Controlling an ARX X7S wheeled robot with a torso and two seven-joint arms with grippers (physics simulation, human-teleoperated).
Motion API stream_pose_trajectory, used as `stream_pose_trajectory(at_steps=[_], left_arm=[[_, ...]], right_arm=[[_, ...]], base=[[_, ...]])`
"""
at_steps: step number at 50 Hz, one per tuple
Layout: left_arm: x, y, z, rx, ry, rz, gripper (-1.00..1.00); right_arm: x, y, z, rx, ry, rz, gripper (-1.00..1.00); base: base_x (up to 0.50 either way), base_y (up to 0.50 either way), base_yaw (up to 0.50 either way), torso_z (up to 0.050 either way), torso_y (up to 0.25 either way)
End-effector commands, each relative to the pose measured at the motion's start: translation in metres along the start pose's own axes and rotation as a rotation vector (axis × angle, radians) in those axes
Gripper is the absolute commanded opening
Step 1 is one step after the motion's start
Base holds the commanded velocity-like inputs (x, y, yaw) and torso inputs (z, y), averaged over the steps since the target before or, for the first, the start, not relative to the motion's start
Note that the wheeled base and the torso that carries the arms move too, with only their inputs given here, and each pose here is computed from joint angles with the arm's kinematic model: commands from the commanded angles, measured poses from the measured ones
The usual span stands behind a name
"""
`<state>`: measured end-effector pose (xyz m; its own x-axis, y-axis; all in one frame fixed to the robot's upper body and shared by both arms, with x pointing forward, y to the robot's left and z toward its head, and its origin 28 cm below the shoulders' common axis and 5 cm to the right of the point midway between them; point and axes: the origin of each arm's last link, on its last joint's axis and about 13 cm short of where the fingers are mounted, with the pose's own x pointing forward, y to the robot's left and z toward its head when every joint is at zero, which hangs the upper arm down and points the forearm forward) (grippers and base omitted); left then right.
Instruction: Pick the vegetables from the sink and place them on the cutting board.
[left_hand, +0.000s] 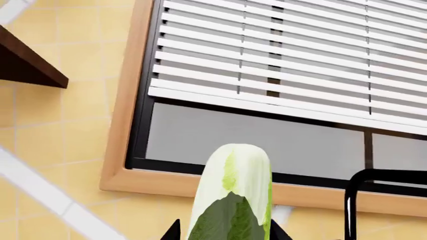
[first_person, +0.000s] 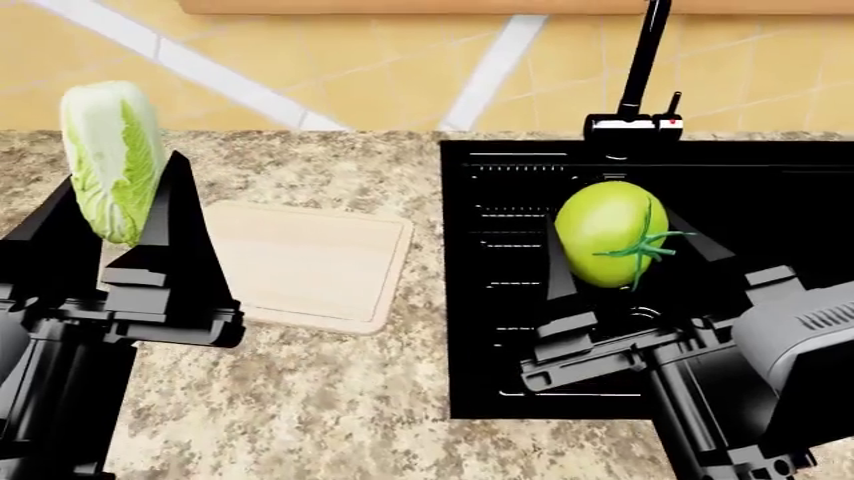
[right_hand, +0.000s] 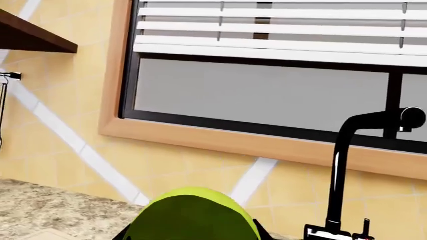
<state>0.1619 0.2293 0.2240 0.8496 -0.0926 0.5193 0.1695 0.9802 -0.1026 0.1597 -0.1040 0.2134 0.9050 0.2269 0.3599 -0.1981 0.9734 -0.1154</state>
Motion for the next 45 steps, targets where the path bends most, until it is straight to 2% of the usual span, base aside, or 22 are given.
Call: stream_pose_trajectory(at_steps=[1, 15, 18, 23, 28, 33, 38, 45], left_arm=[[0.0, 0.0, 0.003, -0.016, -0.011, -0.001, -1.0], [0.001, -0.002, 0.0, -0.018, 0.011, -0.004, -1.0], [0.008, -0.007, -0.002, 0.031, 0.041, -0.042, -1.0], [0.05, -0.019, -0.007, 0.059, 0.167, -0.097, -1.0], [0.088, -0.028, -0.028, 0.018, 0.337, -0.123, -1.0], [0.115, -0.027, -0.045, -0.016, 0.471, -0.108, -1.0], [0.127, -0.024, -0.059, -0.034, 0.546, -0.09, -1.0], [0.127, -0.023, -0.069, -0.036, 0.614, -0.066, -1.0]], right_arm=[[0.0, 0.0, 0.0, -0.024, -0.006, 0.001, -1.0], [0.0, 0.001, 0.0, -0.02, -0.003, 0.005, -1.0], [-0.001, -0.001, 0.001, 0.011, -0.013, 0.005, -1.0], [-0.003, -0.002, 0.004, 0.012, -0.021, 0.013, -1.0], [-0.004, -0.001, 0.005, -0.005, -0.015, 0.02, -1.0], [-0.004, 0.0, 0.005, -0.017, -0.01, 0.018, -1.0], [-0.004, -0.002, 0.006, -0.004, -0.004, 0.012, -1.0], [-0.004, -0.003, 0.006, 0.003, 0.0, 0.008, -1.0]], base=[[0.08, 0.5, 0.0, 0.0, 0.0], [0.06, 0.5, 0.0, 0.0, 0.001], [0.05, 0.29, 0.0, 0.0, 0.0], [0.0, 0.0, 0.0, 0.0, 0.0], [0.0, 0.0, 0.0, 0.0, 0.0], [0.0, 0.0, 0.0, 0.0, 0.0], [0.0, 0.0, 0.0, 0.0, 0.0], [0.0, 0.0, 0.0, 0.0, 0.0]])
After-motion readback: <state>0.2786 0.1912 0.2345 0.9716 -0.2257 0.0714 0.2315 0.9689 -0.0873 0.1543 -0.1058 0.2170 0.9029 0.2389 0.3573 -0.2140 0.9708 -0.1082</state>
